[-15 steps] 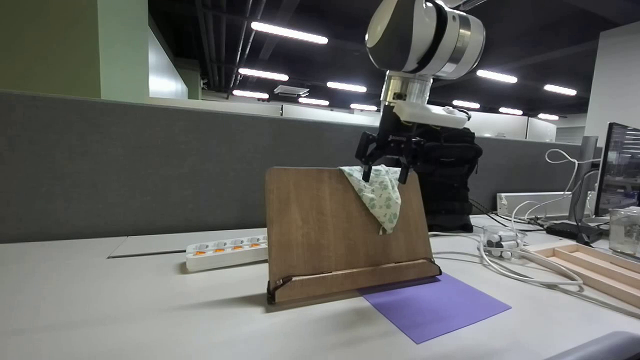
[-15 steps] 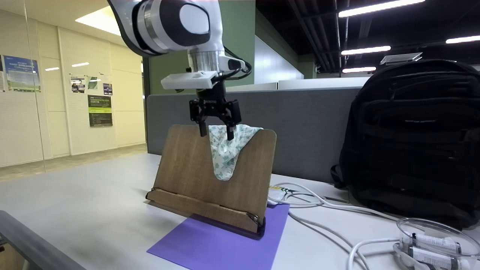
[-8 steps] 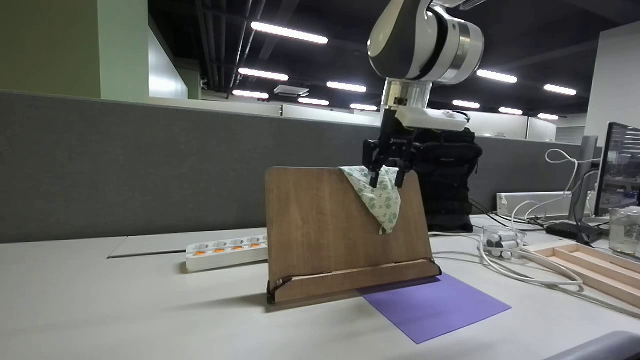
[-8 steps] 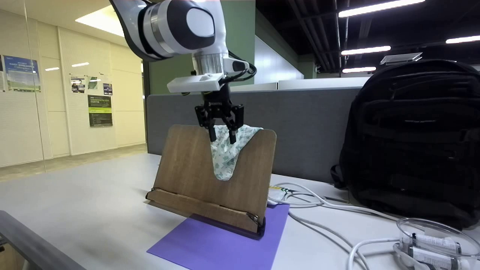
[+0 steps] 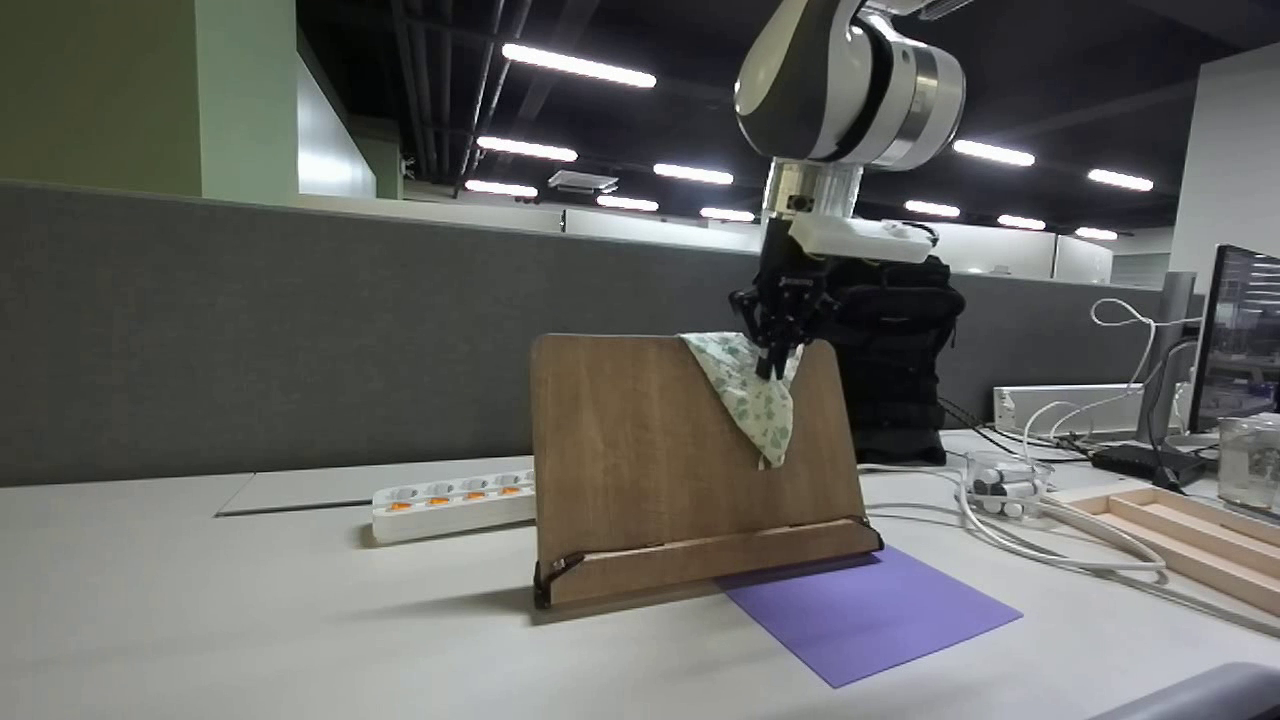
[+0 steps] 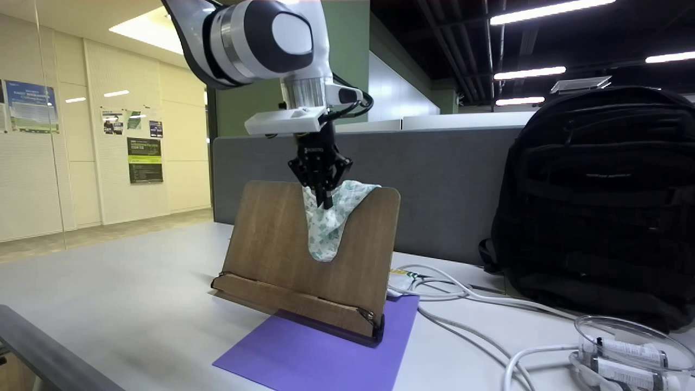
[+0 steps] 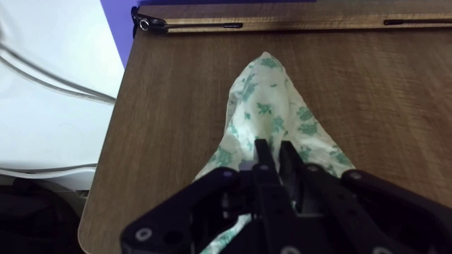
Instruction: Place the cloth on the table
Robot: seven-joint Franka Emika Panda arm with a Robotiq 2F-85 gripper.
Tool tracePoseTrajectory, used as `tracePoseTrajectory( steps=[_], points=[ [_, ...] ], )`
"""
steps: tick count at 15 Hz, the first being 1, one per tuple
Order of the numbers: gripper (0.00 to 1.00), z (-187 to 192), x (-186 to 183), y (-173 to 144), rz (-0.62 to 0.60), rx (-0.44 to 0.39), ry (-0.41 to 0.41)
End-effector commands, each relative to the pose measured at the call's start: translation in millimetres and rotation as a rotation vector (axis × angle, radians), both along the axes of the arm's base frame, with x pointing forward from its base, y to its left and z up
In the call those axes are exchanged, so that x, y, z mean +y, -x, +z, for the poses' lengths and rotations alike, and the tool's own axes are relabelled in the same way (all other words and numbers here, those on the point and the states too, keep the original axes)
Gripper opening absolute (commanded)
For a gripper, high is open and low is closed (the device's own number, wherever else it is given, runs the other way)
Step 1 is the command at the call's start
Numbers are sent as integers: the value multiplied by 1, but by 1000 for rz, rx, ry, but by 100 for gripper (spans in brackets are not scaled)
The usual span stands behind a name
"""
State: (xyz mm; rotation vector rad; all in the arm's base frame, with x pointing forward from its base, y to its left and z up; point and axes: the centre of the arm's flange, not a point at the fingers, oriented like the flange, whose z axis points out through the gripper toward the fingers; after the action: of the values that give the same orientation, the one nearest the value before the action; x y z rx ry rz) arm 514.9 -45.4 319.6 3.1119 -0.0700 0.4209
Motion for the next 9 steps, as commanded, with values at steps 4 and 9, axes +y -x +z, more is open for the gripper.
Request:
tracePoseTrajectory(
  steps=[4,9],
  points=[
    [0,5,23,25,63,208,-146],
    [0,19,75,69,296,410,-277]
  ],
)
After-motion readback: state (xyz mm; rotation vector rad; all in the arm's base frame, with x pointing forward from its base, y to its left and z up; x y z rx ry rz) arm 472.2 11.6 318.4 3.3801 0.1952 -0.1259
